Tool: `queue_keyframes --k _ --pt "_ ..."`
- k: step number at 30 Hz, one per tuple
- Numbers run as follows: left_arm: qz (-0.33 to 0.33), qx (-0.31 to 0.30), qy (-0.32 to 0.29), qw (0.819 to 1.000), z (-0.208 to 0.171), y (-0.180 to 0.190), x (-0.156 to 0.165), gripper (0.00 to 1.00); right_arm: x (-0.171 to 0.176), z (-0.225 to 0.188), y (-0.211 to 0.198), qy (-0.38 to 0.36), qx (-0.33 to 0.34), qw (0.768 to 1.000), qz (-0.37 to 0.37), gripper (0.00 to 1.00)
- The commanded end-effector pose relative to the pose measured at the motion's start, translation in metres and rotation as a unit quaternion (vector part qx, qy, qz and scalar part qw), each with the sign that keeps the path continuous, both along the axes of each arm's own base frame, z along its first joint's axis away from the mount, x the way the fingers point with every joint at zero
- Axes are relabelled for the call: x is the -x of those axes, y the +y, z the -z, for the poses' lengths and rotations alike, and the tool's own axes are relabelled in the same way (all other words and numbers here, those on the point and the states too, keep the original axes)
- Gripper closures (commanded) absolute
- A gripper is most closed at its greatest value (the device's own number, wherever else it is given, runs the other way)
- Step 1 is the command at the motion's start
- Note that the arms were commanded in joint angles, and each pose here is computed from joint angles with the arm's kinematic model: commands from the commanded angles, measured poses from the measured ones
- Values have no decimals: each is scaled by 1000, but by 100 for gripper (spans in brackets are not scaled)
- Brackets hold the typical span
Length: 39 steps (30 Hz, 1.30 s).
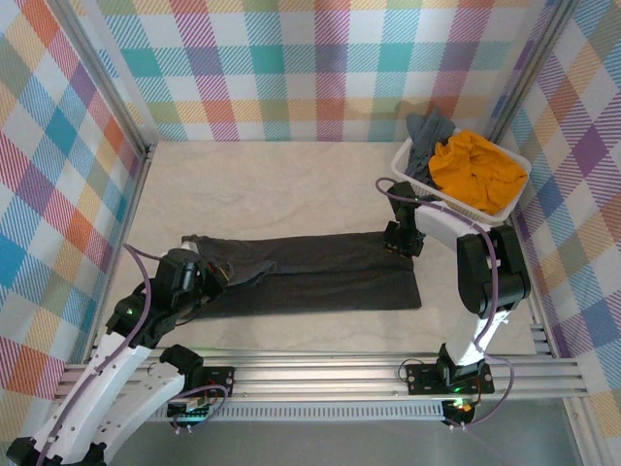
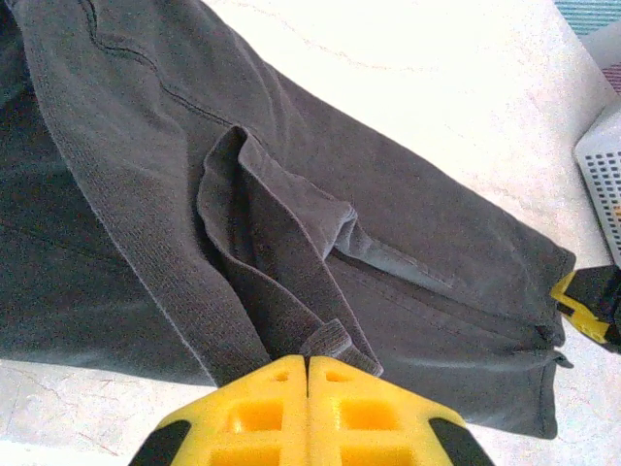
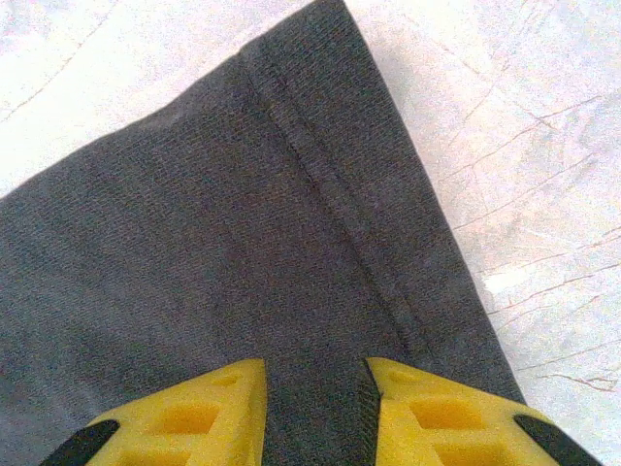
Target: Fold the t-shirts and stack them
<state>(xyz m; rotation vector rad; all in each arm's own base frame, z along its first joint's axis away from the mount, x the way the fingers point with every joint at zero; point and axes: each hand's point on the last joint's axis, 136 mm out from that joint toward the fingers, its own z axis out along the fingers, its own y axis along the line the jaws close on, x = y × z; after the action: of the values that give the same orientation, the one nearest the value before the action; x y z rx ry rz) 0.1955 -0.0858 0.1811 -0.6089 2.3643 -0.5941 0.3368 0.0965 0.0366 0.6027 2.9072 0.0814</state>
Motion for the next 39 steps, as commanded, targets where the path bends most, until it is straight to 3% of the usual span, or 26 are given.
queue_keyframes --k 1,8,15,24,39 --pt "7 -22 5 1000 13 1 -2 100 -1 -7 -3 0 5 1000 7 68" --pt "-102 -148 92 979 52 57 15 100 1 -9 -1 -3 -1 1000 4 69" --pt "-107 -136 133 976 90 48 15 100 -2 -14 -1 -8 -1 1000 0 69" --pt "-74 -123 136 980 95 37 14 100 -5 -24 2 -25 -7 1000 -7 69" --pt "-99 -186 144 967 87 61 20 100 -5 -34 4 -37 -9 999 -14 69"
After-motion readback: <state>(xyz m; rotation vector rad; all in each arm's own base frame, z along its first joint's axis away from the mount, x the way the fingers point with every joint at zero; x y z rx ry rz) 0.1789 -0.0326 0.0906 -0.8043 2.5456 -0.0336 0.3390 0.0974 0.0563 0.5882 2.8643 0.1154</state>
